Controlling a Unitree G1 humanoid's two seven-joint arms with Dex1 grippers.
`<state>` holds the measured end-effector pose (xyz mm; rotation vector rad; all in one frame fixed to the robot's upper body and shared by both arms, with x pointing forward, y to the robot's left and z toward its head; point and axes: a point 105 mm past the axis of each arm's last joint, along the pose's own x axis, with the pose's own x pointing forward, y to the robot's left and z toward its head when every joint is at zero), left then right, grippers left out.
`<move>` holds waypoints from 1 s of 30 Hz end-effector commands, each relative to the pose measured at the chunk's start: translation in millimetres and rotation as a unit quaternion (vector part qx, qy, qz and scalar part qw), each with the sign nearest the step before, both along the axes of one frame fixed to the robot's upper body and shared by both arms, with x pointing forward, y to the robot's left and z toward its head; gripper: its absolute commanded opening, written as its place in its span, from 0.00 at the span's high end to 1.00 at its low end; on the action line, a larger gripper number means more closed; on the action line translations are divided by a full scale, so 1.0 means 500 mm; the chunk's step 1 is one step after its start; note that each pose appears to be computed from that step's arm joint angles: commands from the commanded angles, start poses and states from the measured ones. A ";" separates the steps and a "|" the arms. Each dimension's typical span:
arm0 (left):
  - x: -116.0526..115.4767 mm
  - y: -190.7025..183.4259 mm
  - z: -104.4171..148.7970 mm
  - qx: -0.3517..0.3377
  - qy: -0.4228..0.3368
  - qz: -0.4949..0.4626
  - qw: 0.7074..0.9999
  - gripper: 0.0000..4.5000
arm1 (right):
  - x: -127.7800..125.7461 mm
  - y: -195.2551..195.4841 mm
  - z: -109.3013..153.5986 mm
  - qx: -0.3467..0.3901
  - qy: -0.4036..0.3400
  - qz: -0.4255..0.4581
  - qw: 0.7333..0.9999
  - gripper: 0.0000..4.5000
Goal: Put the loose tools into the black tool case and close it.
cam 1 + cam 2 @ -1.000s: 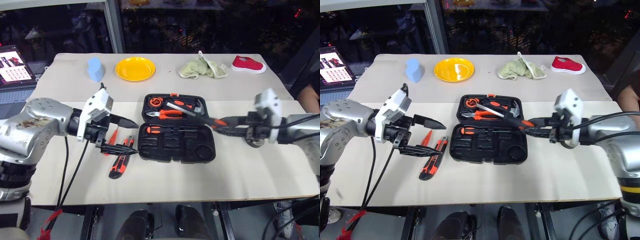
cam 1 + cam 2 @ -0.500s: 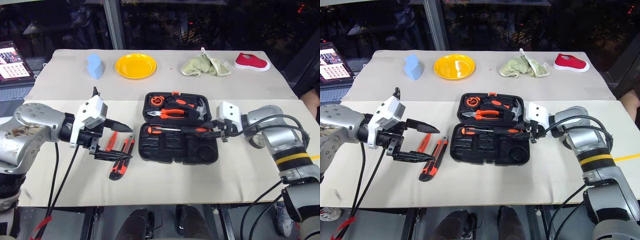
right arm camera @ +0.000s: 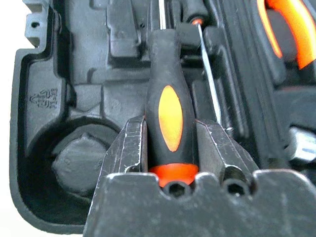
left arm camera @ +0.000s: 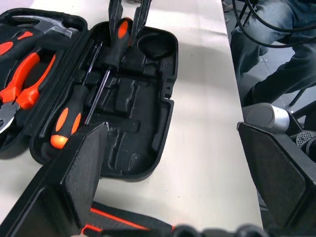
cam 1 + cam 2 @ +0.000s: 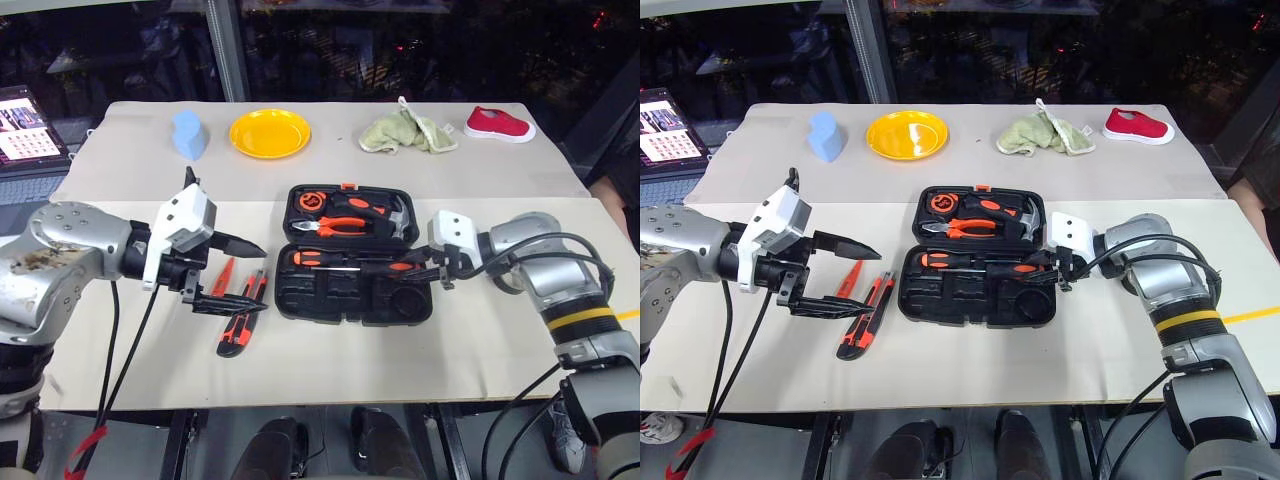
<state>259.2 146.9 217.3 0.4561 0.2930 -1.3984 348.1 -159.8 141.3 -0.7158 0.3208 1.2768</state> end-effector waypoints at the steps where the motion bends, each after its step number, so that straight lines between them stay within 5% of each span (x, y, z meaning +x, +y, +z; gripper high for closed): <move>1: 0.002 -0.005 0.016 -0.002 -0.023 -0.007 1.000 0.00 | -0.006 0.003 0.018 0.010 -0.009 -0.001 1.000 0.77; 3: 0.003 -0.005 0.016 -0.003 -0.024 -0.006 1.000 0.00 | -0.007 0.008 0.020 0.019 -0.005 -0.005 1.000 0.55; 10: 0.006 -0.006 0.015 -0.004 -0.025 -0.007 1.000 0.00 | -0.013 0.028 0.069 0.059 -0.001 -0.010 0.998 0.05; 17: 0.010 -0.006 0.015 -0.005 -0.025 -0.009 1.000 0.00 | -0.023 0.065 0.103 0.095 0.010 0.003 0.995 0.01; 22: 0.014 -0.006 0.014 -0.003 -0.028 -0.008 1.000 0.00 | -0.004 0.093 0.088 0.094 0.010 -0.001 0.996 0.31; 30: 0.013 -0.002 0.010 0.003 -0.029 -0.005 1.000 0.00 | 0.016 0.106 0.053 0.093 0.025 -0.013 0.995 0.93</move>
